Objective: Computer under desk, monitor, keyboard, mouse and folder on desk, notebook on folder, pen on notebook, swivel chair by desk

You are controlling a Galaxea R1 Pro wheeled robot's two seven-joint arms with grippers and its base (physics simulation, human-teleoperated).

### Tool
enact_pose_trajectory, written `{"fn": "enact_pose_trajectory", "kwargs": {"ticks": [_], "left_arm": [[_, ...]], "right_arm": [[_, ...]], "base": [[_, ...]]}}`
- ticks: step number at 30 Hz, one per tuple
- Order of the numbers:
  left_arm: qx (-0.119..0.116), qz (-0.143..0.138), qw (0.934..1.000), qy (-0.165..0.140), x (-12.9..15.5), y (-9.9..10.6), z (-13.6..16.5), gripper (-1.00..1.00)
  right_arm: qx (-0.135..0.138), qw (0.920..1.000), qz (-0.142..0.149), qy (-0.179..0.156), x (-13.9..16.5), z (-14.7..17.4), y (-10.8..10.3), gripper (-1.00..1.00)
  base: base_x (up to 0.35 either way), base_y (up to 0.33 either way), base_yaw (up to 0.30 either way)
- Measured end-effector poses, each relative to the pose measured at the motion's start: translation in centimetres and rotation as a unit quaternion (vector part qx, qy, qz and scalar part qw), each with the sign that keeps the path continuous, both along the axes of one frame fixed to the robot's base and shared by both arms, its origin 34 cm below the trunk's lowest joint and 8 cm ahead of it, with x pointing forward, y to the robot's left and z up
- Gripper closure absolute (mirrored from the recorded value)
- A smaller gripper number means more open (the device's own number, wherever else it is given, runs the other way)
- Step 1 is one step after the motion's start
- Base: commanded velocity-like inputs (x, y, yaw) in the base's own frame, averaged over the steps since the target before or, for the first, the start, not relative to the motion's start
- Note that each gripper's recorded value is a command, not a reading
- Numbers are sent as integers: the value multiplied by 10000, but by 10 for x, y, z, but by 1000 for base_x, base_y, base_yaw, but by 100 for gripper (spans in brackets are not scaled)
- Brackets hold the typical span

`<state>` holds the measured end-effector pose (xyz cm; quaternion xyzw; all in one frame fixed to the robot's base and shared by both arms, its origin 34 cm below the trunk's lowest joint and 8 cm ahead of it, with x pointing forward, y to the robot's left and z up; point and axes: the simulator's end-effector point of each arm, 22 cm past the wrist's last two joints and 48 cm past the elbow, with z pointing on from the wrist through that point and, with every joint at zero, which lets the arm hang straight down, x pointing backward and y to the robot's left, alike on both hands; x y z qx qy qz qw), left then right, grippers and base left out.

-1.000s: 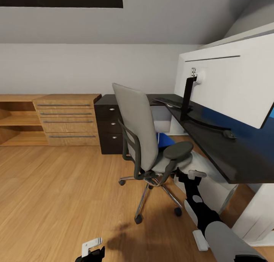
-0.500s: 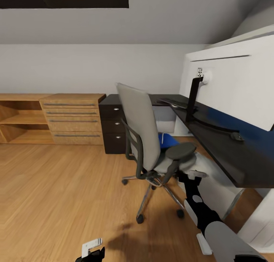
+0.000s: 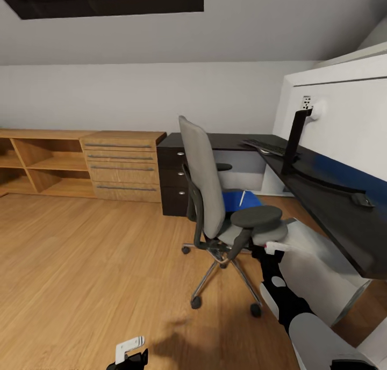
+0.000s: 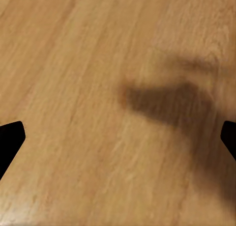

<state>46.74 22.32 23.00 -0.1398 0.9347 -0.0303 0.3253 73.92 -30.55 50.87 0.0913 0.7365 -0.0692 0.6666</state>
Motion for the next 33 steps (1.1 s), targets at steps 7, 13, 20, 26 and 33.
{"fn": "enact_pose_trajectory", "kwargs": {"ticks": [7,13,20,26,33], "left_arm": [[0,4,10000,8,0,0,-1,-100],[0,4,10000,27,-2,0,-2,-100],[0,5,10000,50,-3,0,-4,-100],[1,6,10000,67,-4,0,-5,-100],[2,1,10000,93,-6,0,-7,-100]], "right_arm": [[13,10000,-44,-2,0,0,-2,-100],[14,10000,-42,-10,0,-1,-2,-100],[29,10000,-66,-30,1,0,-3,-100],[29,10000,-67,-48,2,0,-3,-100],[90,9999,-7,-73,4,1,10,-100]], "base": [[0,0,155],[0,0,248],[0,0,253],[0,0,254],[0,0,254]]}}
